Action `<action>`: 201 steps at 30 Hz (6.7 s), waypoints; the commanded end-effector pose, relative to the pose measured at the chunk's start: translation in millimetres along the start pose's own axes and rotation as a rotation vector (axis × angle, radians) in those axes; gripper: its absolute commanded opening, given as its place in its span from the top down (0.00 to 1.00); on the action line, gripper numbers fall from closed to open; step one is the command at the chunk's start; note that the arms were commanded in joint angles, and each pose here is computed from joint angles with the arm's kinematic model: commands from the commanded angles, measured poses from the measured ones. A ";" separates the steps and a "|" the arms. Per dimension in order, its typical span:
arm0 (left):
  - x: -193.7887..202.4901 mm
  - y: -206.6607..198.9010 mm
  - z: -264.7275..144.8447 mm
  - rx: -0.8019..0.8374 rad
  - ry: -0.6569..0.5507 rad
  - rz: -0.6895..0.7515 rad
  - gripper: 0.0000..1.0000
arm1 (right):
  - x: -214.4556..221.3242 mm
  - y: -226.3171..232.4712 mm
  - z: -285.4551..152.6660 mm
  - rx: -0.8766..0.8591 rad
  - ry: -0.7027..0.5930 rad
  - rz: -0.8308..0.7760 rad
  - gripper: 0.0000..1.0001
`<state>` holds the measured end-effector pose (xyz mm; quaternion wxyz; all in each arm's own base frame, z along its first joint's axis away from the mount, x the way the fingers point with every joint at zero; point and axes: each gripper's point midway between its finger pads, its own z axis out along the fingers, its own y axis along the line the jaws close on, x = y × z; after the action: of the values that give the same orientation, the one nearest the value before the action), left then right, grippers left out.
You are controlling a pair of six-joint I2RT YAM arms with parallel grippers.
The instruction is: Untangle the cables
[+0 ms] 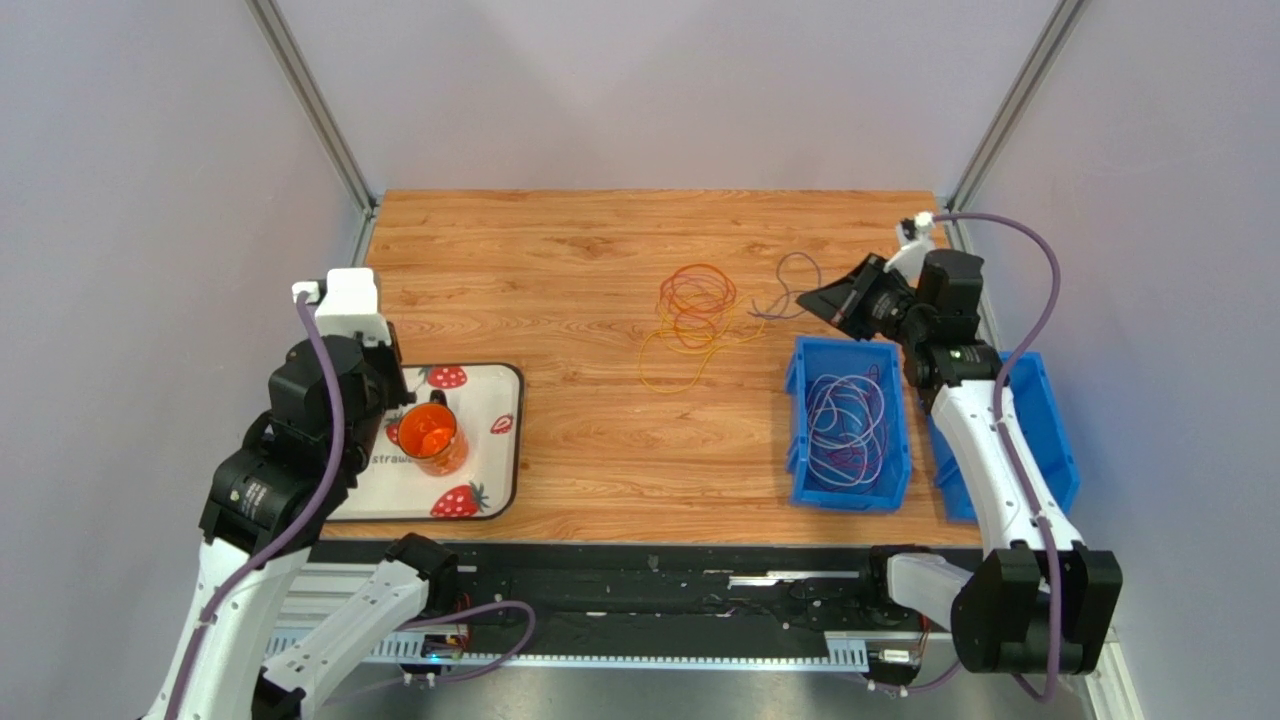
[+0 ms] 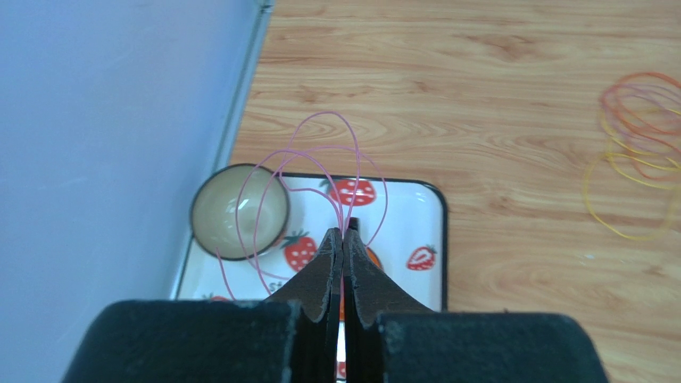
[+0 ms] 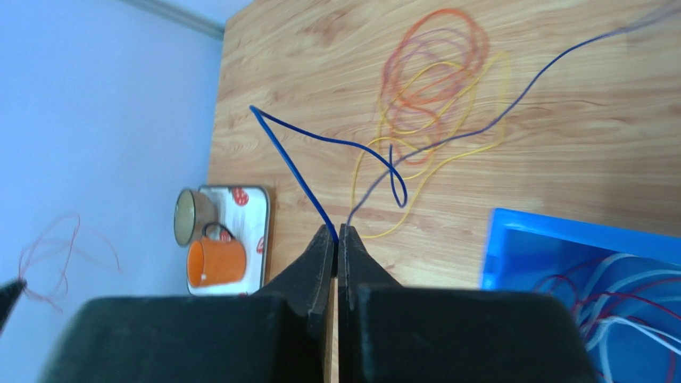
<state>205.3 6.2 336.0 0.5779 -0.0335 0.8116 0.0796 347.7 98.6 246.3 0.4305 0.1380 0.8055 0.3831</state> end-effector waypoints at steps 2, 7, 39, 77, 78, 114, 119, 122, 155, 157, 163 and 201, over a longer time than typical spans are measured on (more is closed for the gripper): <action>-17.9 -68.3 -4.3 0.368 -0.051 -0.019 1.00 | 20.5 89.4 -21.6 -0.158 0.047 -0.242 1.00; -20.4 -124.0 -11.7 0.643 -0.006 -0.058 1.00 | 29.8 115.1 -32.2 -0.176 0.039 -0.292 1.00; -57.7 -338.1 -68.3 1.383 0.021 -0.162 1.00 | -100.7 187.1 -144.8 0.085 -0.405 -0.428 1.00; -1.8 -544.8 -63.6 1.521 0.206 -0.035 0.21 | -121.5 135.3 -227.9 0.359 -0.677 -0.344 1.00; -2.6 -539.1 -61.5 1.499 0.201 -0.034 0.21 | -120.9 136.4 -225.9 0.353 -0.670 -0.345 1.00; 51.2 -107.4 -33.0 0.460 0.136 -0.082 0.06 | -81.0 127.8 -121.4 0.286 -0.329 -0.409 1.00; 81.4 -96.2 -25.7 0.404 0.177 -0.052 0.09 | -112.6 96.0 -165.7 0.531 -0.509 -0.432 1.00; 82.7 -102.9 -27.6 0.443 0.180 -0.041 0.08 | -121.3 90.6 -181.8 0.592 -0.563 -0.438 1.00; 91.9 -108.7 -34.4 0.472 0.206 0.015 0.14 | -88.3 -97.1 -268.4 1.324 -1.022 -0.047 1.00; 91.9 -108.4 -34.6 0.473 0.204 0.015 0.14 | -88.3 -110.5 -261.7 1.312 -1.004 0.008 1.00; 92.7 -109.8 -33.4 0.468 0.210 0.023 0.14 | -81.7 -152.8 -238.2 1.278 -0.921 0.186 1.00; 101.8 -116.7 -22.3 0.412 0.256 0.087 0.11 | -84.4 -151.9 -169.5 1.146 -0.490 0.163 0.00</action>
<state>164.5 -107.8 235.9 0.4625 0.1110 0.8760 -0.0803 250.9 -160.1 208.3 0.3645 0.5399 0.7242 -0.2261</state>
